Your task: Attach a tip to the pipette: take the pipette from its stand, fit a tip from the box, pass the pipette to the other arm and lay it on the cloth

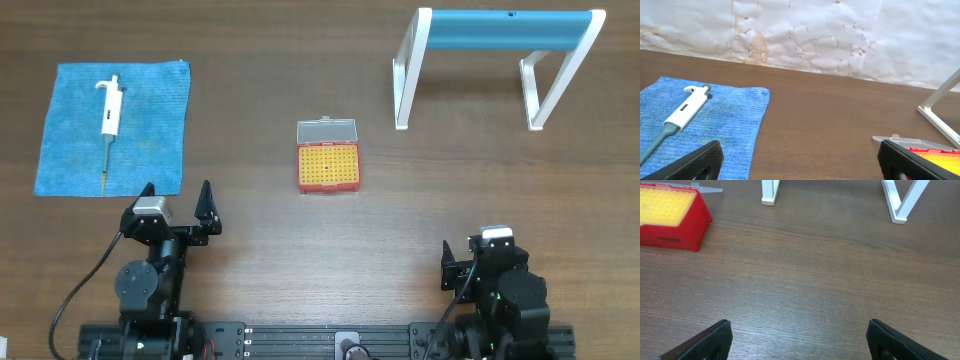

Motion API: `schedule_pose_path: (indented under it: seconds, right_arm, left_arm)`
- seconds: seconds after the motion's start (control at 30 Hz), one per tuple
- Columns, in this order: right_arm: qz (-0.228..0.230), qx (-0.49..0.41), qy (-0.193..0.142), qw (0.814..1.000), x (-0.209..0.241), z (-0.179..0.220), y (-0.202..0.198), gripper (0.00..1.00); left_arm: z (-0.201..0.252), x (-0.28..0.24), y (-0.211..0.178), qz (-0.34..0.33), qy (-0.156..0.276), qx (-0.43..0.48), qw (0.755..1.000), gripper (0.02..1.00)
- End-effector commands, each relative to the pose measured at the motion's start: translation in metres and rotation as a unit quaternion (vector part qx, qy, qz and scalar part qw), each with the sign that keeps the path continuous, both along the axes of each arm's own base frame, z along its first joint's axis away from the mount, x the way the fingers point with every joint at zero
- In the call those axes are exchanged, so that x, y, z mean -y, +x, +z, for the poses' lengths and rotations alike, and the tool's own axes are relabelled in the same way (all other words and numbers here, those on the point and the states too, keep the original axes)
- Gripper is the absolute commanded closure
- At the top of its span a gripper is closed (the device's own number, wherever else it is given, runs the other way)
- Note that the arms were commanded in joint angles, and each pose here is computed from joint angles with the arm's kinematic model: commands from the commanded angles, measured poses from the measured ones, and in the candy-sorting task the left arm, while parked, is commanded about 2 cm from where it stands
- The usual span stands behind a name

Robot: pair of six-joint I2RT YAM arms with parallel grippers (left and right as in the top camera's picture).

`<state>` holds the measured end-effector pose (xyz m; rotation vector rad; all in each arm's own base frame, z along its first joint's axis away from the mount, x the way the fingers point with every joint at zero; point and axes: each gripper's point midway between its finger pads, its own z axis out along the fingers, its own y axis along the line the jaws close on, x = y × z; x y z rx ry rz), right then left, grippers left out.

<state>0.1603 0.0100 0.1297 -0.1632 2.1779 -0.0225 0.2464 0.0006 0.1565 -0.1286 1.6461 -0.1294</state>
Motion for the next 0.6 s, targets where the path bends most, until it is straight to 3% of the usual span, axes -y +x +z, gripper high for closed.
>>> schedule_pose_path:
  seconds: [0.03,0.37,0.43,0.5,0.53,0.6]
  right_arm:
    - [0.006,0.005,0.002,1.000,-0.002,0.001,0.000,0.132]
    - [0.006,0.005,-0.002,1.000,-0.001,0.002,0.000,0.130]
    - [-0.070,0.141,-0.011,0.987,0.024,0.049,0.038,0.132]
    - [-0.117,0.269,-0.009,0.956,0.045,0.068,0.072,0.130]
    - [-0.115,0.309,-0.006,0.944,0.046,0.064,0.081,0.132]
    - [-0.084,0.300,0.005,0.950,0.033,0.044,0.086,0.128]
  left_arm:
    - [0.000,0.001,0.000,-0.003,0.006,0.001,1.000,0.020]
    - [0.000,0.001,0.000,-0.003,0.006,0.001,1.000,0.023]
    - [0.000,0.001,0.000,-0.003,0.006,0.001,1.000,0.023]
    - [0.000,0.001,0.000,-0.003,0.006,0.001,1.000,0.020]
    - [0.000,0.001,0.000,-0.003,0.006,0.001,1.000,0.020]
    - [0.000,0.001,0.000,-0.003,0.006,0.001,1.000,0.023]
